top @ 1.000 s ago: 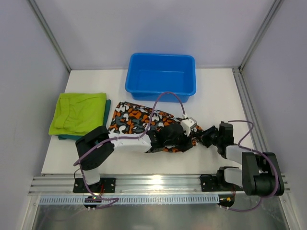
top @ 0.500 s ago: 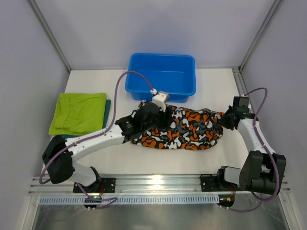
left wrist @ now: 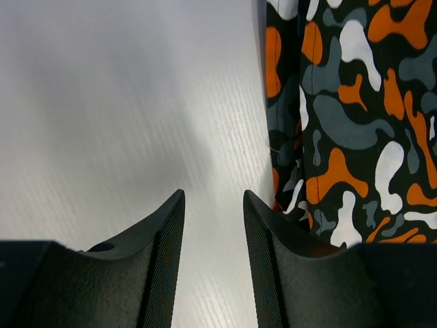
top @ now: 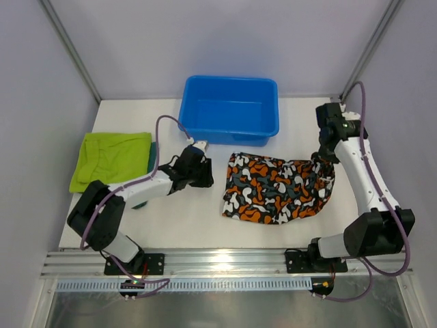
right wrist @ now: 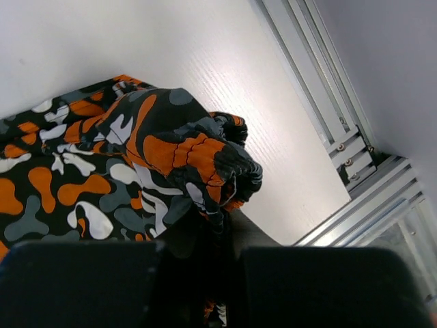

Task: Fold and stack the shorts
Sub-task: Fold the shorts at the center of the board.

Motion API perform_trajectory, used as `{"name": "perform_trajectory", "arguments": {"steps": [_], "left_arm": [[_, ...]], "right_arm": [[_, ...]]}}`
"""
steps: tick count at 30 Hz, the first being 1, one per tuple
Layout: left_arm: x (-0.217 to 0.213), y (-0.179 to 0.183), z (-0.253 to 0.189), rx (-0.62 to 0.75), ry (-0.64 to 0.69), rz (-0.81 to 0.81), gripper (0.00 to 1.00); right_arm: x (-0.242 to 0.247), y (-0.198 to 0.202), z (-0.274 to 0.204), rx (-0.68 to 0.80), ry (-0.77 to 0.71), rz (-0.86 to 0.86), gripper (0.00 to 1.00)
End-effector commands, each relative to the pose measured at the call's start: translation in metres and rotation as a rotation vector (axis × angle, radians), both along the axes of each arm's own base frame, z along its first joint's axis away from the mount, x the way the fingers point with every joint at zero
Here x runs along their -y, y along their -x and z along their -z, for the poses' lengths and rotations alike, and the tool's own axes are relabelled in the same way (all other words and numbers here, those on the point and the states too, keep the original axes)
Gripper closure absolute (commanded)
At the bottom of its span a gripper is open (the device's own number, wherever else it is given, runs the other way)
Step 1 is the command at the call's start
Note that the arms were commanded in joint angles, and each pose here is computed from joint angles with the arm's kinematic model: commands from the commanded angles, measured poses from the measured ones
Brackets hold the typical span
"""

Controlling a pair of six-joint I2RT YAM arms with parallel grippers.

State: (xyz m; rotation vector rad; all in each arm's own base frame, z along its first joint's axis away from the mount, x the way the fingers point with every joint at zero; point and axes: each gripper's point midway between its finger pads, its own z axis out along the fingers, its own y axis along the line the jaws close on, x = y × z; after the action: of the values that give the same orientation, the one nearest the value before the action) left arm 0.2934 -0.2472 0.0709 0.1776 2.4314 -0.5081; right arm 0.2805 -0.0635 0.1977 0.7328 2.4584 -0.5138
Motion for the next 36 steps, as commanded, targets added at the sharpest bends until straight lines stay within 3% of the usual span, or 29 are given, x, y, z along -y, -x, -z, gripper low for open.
{"name": "perform_trajectory", "arguments": {"steps": [1,11,15,26,36], "left_arm": [[0.031,0.003,0.005,-0.050,0.117,0.083,0.59],[0.047,0.003,0.018,-0.072,0.191,0.107,0.60],[0.049,0.003,0.030,-0.092,0.185,0.104,0.61],[0.039,0.003,0.058,-0.118,0.139,0.065,0.63],[0.040,0.004,0.065,-0.136,0.147,0.046,0.63]], "right_arm": [[-0.015,0.012,-0.012,-0.092,0.137,-0.037,0.96],[-0.111,-0.011,-0.001,-0.137,0.249,-0.257,0.94],[-0.155,-0.016,0.010,-0.169,0.269,-0.322,0.87],[-0.258,-0.019,0.019,-0.063,0.075,-0.476,0.85],[-0.315,0.000,0.032,0.039,-0.088,-0.565,0.85]]}}
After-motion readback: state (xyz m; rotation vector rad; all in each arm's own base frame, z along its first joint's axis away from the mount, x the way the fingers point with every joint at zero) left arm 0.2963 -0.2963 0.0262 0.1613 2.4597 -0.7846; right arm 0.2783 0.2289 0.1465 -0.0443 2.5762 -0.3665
